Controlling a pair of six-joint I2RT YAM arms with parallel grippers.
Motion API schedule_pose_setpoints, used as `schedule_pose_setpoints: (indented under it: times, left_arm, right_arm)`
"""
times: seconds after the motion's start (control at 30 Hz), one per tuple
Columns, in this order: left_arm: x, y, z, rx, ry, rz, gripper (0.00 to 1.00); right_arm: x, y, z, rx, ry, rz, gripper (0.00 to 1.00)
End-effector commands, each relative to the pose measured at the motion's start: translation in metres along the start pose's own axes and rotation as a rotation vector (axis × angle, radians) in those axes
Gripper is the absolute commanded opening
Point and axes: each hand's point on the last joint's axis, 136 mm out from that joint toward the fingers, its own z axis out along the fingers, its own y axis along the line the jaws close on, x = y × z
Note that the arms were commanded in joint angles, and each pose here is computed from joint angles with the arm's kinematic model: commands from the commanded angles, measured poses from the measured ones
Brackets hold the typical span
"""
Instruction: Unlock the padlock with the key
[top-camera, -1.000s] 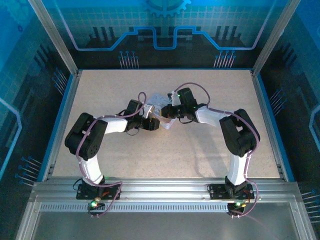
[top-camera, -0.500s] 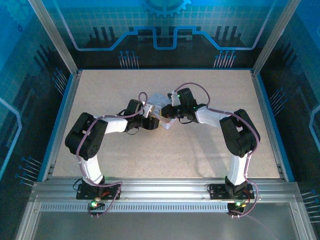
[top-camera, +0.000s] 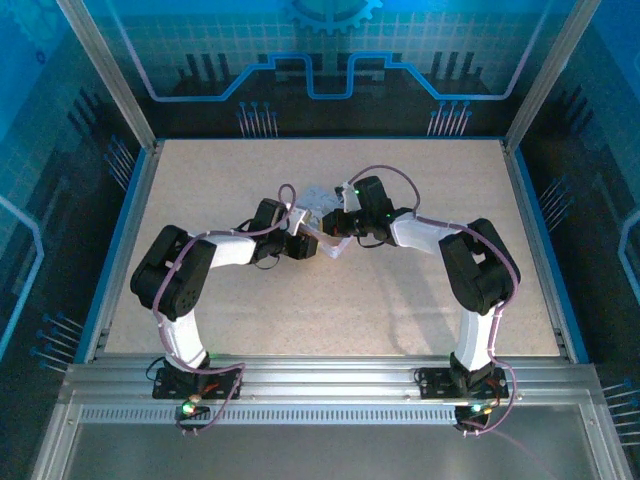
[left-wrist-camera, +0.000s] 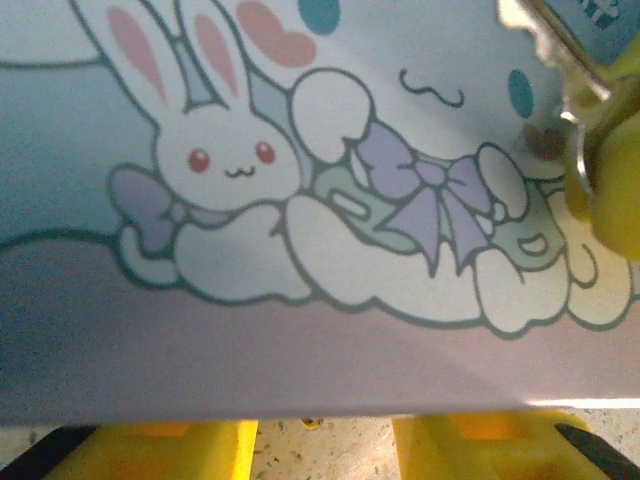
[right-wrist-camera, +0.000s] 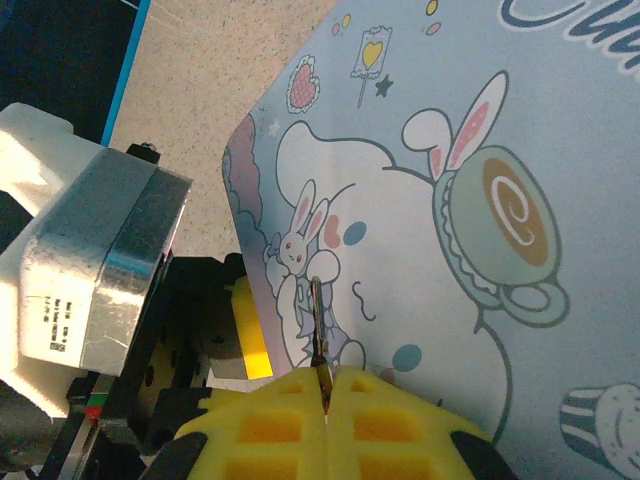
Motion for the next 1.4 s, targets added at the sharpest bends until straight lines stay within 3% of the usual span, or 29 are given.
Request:
schedule_pose_setpoints:
  times: [0.0,0.43,1.0,1.37]
  left_arm:
    - [-0.009,-0.013,0.009,0.043,-0.024,0.022,0.41]
    - [-0.013,-0.015,0.009,0.019,-0.044,0.009,0.39]
    - [-0.034,-0.013,-0.002,0.068,-0.133,-0.192,0.40]
    - [-0.038,-0.012,-0.003,0.074,-0.147,-0.222,0.38]
  right_arm:
    - [0.037,-0.015,0.007,0.057,0.104,0.041,0.00]
    - [0.037,-0.015,0.007,0.055,0.104,0.036,0.00]
    - [0.038,-0.013,0.007,0.048,0.105,0.035,0.00]
    - [0.038,-0.011,0.008,0.043,0.105,0.031,0.00]
